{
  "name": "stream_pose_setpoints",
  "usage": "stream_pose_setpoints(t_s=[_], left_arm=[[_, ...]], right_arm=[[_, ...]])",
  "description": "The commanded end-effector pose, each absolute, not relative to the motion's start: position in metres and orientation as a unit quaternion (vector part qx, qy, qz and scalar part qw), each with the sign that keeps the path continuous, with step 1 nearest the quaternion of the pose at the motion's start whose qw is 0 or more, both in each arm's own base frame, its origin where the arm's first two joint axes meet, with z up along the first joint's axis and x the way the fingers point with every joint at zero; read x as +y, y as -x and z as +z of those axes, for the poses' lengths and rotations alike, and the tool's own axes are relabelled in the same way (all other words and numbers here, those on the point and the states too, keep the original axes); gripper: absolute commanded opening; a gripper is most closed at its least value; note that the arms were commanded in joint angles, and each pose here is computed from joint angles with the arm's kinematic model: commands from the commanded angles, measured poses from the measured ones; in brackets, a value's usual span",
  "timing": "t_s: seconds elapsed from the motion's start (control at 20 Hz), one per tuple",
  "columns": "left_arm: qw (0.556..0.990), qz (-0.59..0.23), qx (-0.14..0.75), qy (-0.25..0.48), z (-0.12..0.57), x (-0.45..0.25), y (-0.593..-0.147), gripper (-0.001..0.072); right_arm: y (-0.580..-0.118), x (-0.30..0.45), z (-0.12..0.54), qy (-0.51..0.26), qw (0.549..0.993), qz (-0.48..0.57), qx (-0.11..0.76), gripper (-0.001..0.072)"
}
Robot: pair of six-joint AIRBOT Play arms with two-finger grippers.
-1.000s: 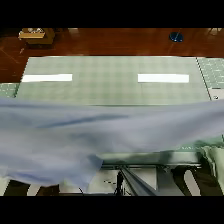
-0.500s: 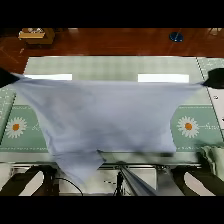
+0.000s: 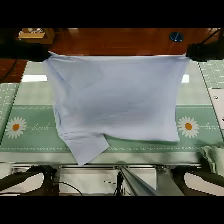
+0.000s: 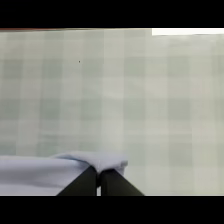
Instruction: Fold the shirts.
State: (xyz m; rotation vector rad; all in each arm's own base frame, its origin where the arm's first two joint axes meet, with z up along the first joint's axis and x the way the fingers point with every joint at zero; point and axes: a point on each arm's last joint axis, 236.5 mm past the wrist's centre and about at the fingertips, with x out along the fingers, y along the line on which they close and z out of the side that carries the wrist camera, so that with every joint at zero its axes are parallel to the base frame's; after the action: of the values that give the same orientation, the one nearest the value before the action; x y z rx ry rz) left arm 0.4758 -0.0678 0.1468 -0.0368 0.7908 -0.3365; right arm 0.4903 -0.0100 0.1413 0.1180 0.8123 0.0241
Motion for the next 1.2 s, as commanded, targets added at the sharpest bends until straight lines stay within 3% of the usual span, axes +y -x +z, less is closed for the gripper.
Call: stream_pose_setpoints(t_s=[0.0,0.3,0.65,0.8,1.0,1.15], left_arm=[[0.912,-0.155,0.379,0.021,0.105,-0.076,-0.515,0.0018],[0.911,-0.144,0.386,0.025,0.04,-0.088,-0.553,0.0019],[0.89,-0.149,0.431,0.025,-0.01,-0.096,-0.55,0.0019],[0.871,-0.142,0.469,0.005,-0.011,-0.07,-0.531,0.0019],[0.802,-0.158,0.574,0.035,-0.037,-0.073,-0.477,0.0018],[0.793,-0.149,0.589,0.05,-0.046,-0.073,-0.472,0.0019]], right_arm=[[-0.528,-0.014,0.116,-0.077,0.925,0.002,0.372,0.0021],[-0.553,-0.013,0.046,-0.095,0.909,-0.002,0.406,0.0021],[-0.553,-0.002,0.009,-0.132,0.887,0.009,0.442,0.0021],[-0.534,-0.017,0.016,-0.096,0.879,0.011,0.466,0.0021],[-0.492,-0.013,-0.007,-0.091,0.829,0.03,0.551,0.0021],[-0.484,-0.008,-0.025,-0.093,0.809,0.037,0.579,0.0021]])
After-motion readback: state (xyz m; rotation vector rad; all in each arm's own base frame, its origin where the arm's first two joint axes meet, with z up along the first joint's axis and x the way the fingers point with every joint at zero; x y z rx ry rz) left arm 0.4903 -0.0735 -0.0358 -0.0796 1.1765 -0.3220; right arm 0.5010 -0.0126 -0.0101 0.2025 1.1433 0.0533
